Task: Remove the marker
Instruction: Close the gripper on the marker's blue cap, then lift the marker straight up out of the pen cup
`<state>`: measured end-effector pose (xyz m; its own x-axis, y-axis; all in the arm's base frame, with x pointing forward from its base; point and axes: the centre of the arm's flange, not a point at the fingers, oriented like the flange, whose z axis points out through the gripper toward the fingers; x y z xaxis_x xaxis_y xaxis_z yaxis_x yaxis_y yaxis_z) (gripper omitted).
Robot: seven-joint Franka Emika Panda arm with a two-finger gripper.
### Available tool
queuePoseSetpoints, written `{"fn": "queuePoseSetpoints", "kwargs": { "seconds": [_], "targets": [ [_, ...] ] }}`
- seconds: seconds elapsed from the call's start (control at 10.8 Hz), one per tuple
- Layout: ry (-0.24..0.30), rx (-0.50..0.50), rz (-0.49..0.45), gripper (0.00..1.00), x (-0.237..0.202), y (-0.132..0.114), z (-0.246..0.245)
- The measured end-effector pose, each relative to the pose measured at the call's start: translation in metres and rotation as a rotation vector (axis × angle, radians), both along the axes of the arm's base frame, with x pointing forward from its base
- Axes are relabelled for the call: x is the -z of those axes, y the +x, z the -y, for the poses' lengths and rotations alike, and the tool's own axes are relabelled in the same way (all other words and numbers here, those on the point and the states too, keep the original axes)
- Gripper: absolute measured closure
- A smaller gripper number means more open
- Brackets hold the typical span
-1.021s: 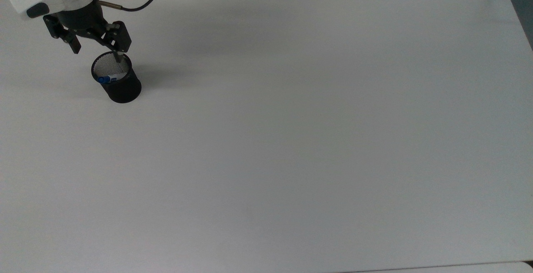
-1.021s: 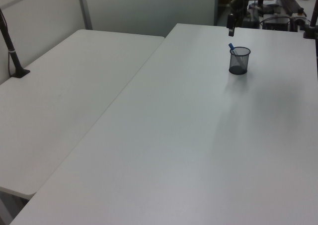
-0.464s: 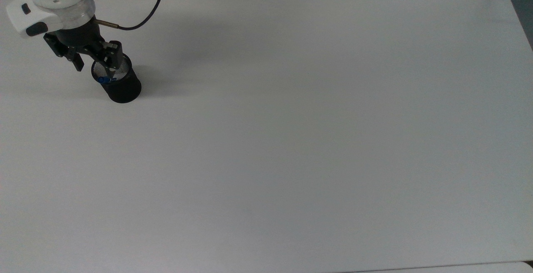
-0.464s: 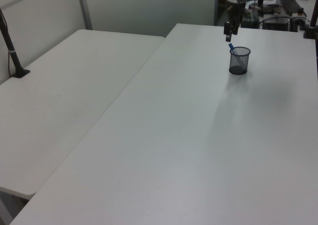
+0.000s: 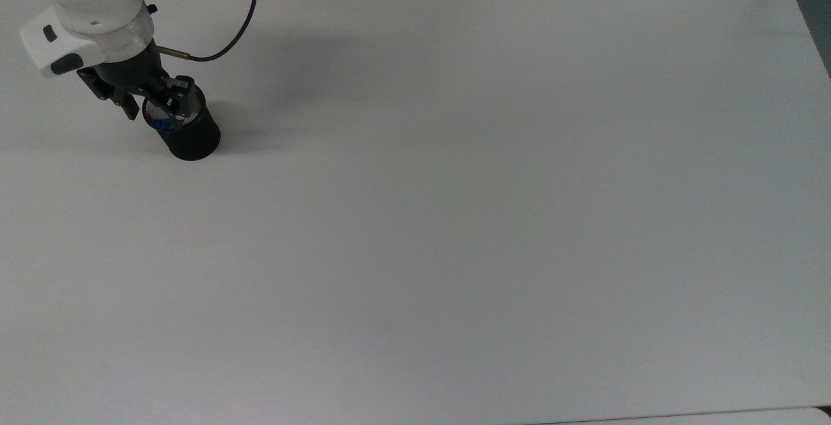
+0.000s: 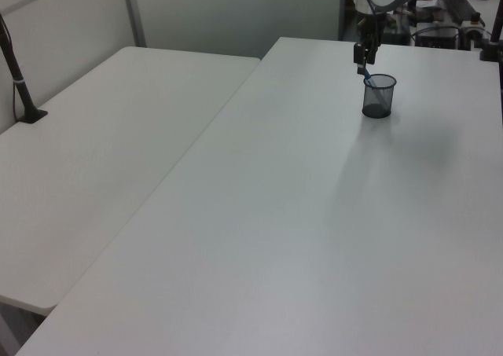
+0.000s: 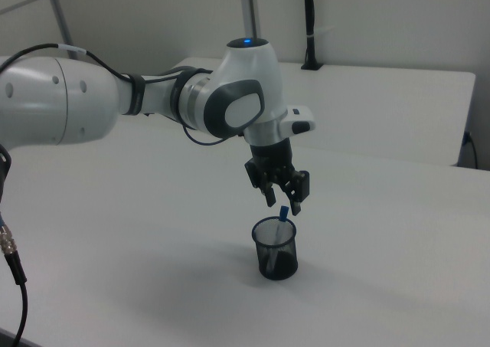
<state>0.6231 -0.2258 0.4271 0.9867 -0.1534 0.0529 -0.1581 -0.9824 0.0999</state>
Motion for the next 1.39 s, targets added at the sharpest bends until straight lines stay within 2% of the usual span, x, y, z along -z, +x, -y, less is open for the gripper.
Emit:
{"fn": "queuePoseSetpoints", "kwargs": {
  "seconds": [0.09, 0.19, 0.37, 0.46, 0.56, 0.65, 0.74, 1.39],
  "targets": [
    [0.001, 0.000, -0.005, 0.40, 0.004, 0.000, 0.000],
    [0.002, -0.001, -0.008, 0.41, 0.006, 0.001, 0.000],
    [0.003, -0.022, -0.014, 0.56, 0.008, 0.001, 0.000],
    [0.003, -0.029, -0.017, 0.60, 0.009, 0.001, 0.000],
    [0.003, -0.030, -0.018, 0.74, 0.010, 0.001, 0.001],
    [0.003, -0.038, -0.020, 0.75, 0.011, 0.001, 0.001],
    [0.003, -0.049, -0.020, 0.83, 0.010, 0.001, 0.001],
    [-0.003, -0.060, -0.007, 0.83, 0.000, 0.000, 0.002]
  ]
}}
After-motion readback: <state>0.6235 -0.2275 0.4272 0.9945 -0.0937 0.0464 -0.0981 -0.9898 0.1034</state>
